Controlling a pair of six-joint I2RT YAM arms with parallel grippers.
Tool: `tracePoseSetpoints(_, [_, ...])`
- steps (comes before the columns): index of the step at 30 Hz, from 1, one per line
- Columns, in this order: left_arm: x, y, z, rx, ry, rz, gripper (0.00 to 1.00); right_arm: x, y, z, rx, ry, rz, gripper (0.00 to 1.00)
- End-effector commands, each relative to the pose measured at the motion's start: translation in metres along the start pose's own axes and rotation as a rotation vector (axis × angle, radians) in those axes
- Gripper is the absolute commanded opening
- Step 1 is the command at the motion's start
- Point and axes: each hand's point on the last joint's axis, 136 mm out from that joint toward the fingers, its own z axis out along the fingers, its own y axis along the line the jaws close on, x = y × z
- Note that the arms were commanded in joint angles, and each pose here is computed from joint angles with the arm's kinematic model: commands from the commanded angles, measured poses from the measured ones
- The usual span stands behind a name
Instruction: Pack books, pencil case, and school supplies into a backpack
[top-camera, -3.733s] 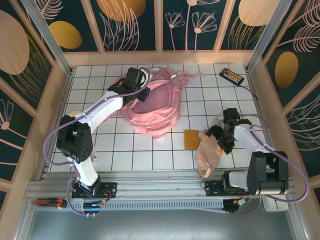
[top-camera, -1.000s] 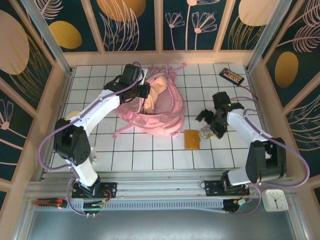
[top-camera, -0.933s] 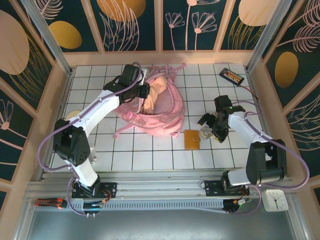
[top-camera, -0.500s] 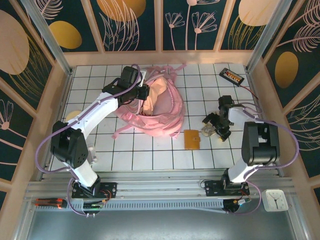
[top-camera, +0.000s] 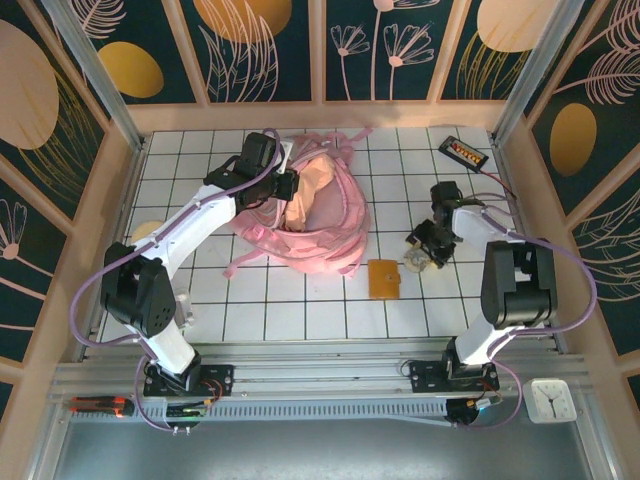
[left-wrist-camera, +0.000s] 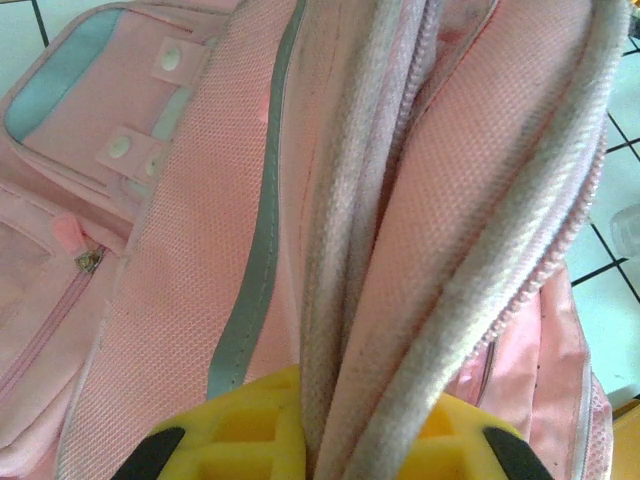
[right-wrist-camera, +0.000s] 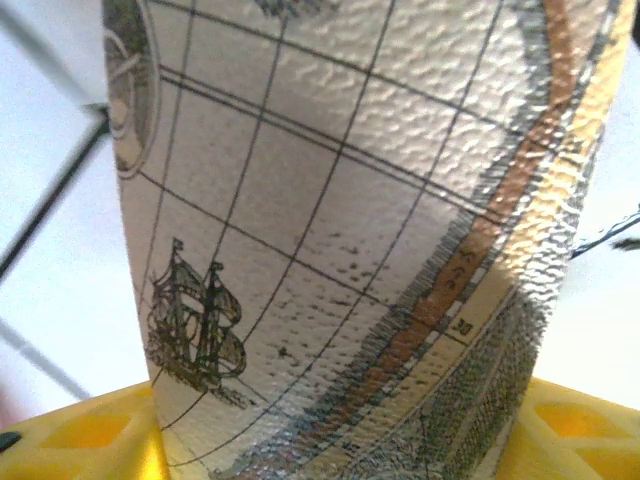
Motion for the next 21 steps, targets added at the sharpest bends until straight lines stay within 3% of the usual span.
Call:
tracePoseSetpoints(1, [-0.04,-0.024,-0.026,0.096,-0.125,0.041,0.0,0.0,0.07,-0.059,-0.158,-0.099,-0.134,0.64])
tracePoseSetpoints(6, [-0.043,-0.026,-0.028,0.102,-0.128,0.051,0.0,0.038,0.2,-0.083,-0.479,0.027,-0.341,0.64])
tracePoseSetpoints(12, [-0.051,-0.033,-0.03,0.135,-0.145,0.052,0.0,0.078,0.308,-0.059,-0.662,0.177,-0.461,0.62])
tracePoseSetpoints(16, [-0.065,-0.04,-0.039,0.167,-0.193,0.044,0.0,0.087,0.341,-0.017,-0.689,0.267,-0.41,0.62])
tracePoseSetpoints(21, [-0.08,-0.057,-0.052,0.259,-0.255,0.029,0.0,0.089,0.345,0.03,-0.712,0.325,-0.272,0.6])
